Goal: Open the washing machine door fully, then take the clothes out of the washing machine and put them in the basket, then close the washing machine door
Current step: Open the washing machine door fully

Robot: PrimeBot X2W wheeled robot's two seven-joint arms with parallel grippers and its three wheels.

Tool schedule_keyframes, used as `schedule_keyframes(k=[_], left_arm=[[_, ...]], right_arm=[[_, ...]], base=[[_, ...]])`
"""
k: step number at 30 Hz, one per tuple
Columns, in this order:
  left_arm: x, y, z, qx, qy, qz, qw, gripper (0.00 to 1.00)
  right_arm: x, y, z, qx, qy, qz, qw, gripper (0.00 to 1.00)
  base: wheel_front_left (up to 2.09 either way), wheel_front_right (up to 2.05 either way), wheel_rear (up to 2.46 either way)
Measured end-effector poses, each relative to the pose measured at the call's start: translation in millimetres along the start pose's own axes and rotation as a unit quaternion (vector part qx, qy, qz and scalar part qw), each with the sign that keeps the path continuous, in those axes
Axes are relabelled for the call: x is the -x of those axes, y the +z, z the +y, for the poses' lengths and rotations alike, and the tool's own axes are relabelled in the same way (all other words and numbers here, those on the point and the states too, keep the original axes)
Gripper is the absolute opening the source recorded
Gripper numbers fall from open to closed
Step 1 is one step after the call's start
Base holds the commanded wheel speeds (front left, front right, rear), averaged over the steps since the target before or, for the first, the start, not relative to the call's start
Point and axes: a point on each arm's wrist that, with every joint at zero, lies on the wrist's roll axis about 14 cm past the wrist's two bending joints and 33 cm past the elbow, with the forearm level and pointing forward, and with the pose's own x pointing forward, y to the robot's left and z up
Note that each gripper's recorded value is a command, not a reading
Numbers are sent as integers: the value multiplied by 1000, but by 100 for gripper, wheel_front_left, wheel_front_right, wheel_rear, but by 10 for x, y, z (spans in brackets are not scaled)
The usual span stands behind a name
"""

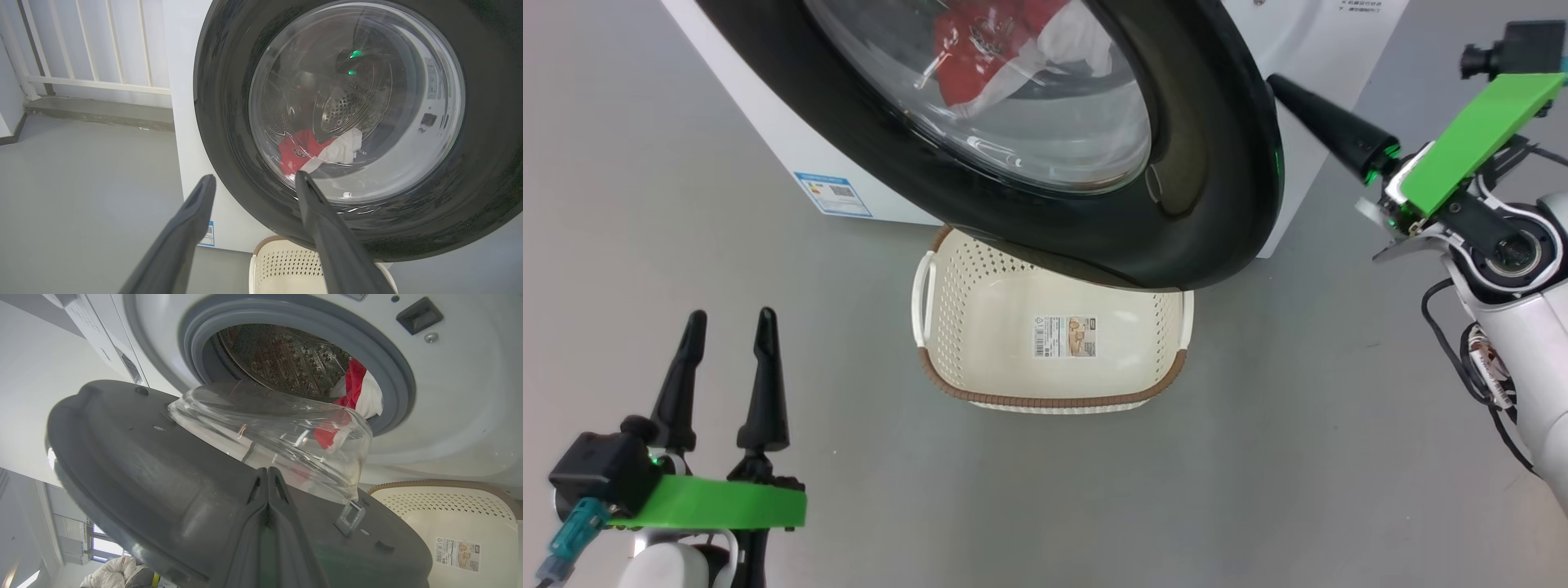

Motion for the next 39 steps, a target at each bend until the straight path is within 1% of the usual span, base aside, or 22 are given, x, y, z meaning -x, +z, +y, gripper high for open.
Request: schedule_keyframes(k=[3, 14, 22, 30, 39], left_arm=[[7, 14, 6, 1, 2, -2, 1000, 100], [3, 49, -10, 3, 0, -7, 1000, 100], [6, 78, -29, 4, -3, -11, 1000, 100], [56, 150, -20, 4, -2, -20, 1000, 100], [223, 172, 57, 3, 11, -19, 1000, 100]], right_arm=[[-17, -90, 13, -5, 2, 22, 1000, 0], [21, -213, 98, -16, 11, 61, 998, 0], [41, -448, 202, -15, 24, 113, 993, 0], [104, -720, 290, -29, 37, 144, 989, 0], [138, -978, 414, -50, 53, 167, 983, 0]], base=[[0, 0, 0], [0, 0, 0], [0, 0, 0], [0, 0, 0], [0, 0, 0]])
